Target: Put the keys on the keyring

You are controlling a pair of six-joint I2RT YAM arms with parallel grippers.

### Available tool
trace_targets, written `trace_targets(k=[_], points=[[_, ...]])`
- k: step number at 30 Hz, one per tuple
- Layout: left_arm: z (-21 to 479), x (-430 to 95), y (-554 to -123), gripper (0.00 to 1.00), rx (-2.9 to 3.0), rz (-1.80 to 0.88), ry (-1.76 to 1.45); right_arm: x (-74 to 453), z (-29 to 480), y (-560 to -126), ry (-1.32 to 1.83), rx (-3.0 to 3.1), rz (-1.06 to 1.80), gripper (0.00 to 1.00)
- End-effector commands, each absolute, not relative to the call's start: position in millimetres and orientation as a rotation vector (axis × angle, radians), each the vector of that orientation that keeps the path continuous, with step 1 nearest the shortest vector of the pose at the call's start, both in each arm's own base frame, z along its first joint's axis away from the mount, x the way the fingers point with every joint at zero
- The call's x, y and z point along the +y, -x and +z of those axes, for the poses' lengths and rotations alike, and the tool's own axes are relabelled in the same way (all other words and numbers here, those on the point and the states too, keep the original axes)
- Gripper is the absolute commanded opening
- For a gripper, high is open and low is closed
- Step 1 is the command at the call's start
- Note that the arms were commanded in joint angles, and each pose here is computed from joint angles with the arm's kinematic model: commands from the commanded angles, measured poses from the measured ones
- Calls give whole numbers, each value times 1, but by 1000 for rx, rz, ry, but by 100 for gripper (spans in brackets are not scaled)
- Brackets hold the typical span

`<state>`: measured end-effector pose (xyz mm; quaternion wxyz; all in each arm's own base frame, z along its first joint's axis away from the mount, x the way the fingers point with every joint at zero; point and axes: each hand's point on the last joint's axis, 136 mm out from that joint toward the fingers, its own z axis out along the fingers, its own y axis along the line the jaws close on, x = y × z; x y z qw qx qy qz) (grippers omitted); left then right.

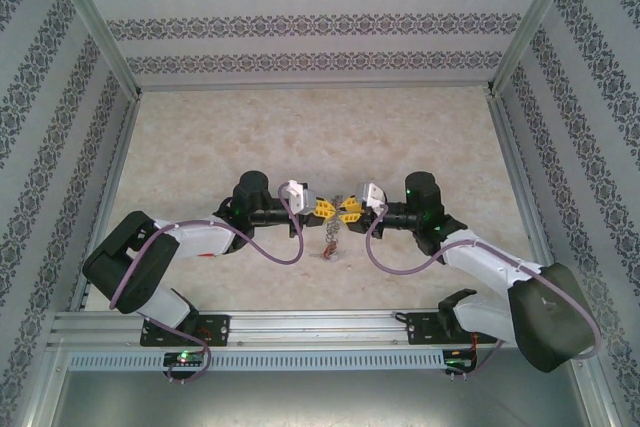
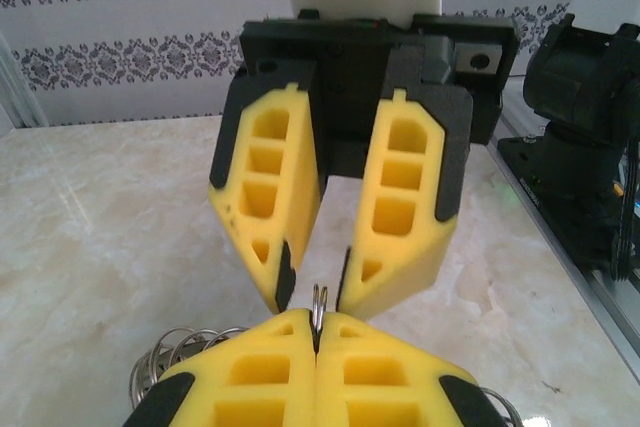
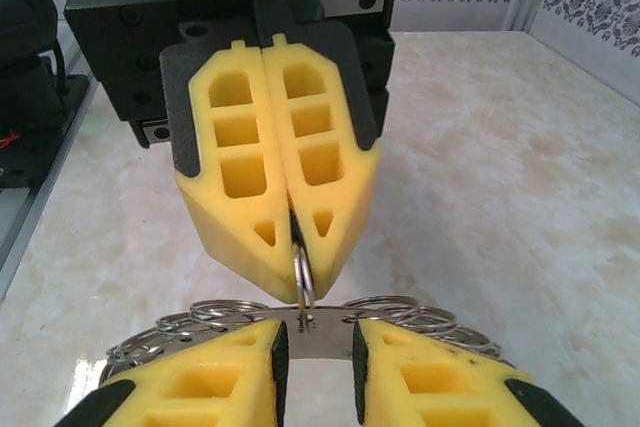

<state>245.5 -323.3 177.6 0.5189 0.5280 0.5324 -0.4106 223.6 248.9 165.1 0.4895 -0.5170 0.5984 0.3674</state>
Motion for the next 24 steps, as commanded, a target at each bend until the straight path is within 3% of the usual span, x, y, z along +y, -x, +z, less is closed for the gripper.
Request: trace_targets(k=[1,8,15,19,22,24], points=[[199,-323,-249,0,1194,-980,-1236,256,173,-219,1270,1395,931,24],[195,-325,-252,0,1203,-995,-1225,261,177,-221,1275,1363,923,17],[189,-326,-256,0,1223,-999,-1207,262,179,-220,1273,1354,922,17],[191,-327,-257,0,1224,-1011,-1201,262,175,-222,1274,1366,922,0],[191,-327,-257,11,1234,-1010,-1201,262,172,-225,1271,1388,896,0],[187,-325,-256,25,1253,-988,-1232,262,168,-226,1293,1404,877,0]])
